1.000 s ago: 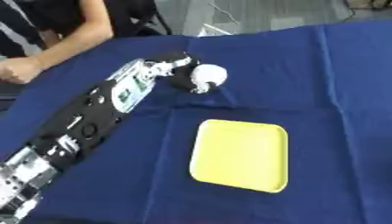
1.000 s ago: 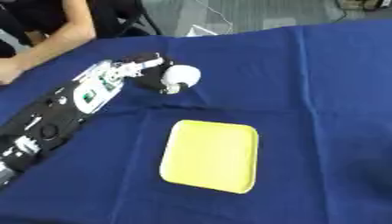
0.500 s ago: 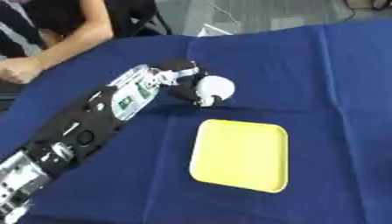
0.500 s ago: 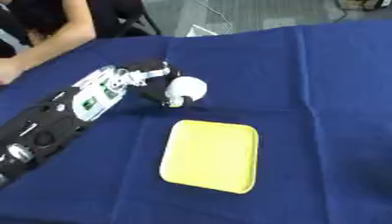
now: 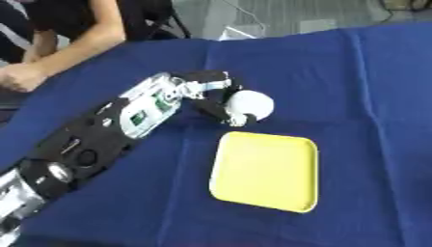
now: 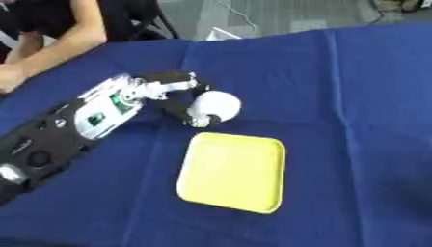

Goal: Pick up objects on the table and place them in the box.

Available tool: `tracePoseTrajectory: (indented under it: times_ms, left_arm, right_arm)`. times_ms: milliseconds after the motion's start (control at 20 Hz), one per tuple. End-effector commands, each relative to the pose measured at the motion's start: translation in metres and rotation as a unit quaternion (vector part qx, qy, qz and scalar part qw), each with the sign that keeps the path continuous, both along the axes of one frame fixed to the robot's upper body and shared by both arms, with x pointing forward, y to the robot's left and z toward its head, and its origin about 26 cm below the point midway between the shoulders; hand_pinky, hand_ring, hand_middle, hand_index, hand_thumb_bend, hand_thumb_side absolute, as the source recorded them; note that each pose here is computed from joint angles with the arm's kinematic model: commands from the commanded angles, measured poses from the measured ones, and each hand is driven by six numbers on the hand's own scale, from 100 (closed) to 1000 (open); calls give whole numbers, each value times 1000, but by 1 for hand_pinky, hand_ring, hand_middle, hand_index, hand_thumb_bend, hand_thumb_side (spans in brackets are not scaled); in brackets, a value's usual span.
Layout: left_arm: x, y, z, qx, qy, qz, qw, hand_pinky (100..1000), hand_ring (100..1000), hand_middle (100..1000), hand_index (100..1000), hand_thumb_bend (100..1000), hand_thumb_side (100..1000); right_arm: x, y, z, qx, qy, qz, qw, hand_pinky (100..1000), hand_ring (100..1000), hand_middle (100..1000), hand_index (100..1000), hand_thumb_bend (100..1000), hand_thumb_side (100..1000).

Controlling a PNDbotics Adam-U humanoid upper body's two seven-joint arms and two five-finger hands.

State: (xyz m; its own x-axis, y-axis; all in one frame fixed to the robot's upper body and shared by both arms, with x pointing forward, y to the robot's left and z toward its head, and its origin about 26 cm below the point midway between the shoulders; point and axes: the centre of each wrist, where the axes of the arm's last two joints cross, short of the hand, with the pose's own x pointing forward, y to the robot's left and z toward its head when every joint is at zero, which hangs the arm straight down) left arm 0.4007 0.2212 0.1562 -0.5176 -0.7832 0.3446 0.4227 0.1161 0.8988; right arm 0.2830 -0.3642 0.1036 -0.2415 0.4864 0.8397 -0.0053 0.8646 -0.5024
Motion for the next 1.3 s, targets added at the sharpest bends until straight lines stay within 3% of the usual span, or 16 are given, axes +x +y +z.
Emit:
tracePoseTrajectory:
  times_ms: [50, 1300]
  left_arm:
    - [-2, 4, 12, 10, -11, -5, 1000, 980, 567, 526, 303, 100, 710]
    - [-10, -12, -6, 63, 1, -65, 996, 991, 581, 530, 308, 100, 702]
  right_arm:
    - [1, -3, 9, -13, -10, 3, 1000, 676, 677, 865, 964, 100, 877]
    - [2, -1, 10, -13, -9, 7, 1000, 675, 676, 865, 964, 100, 881]
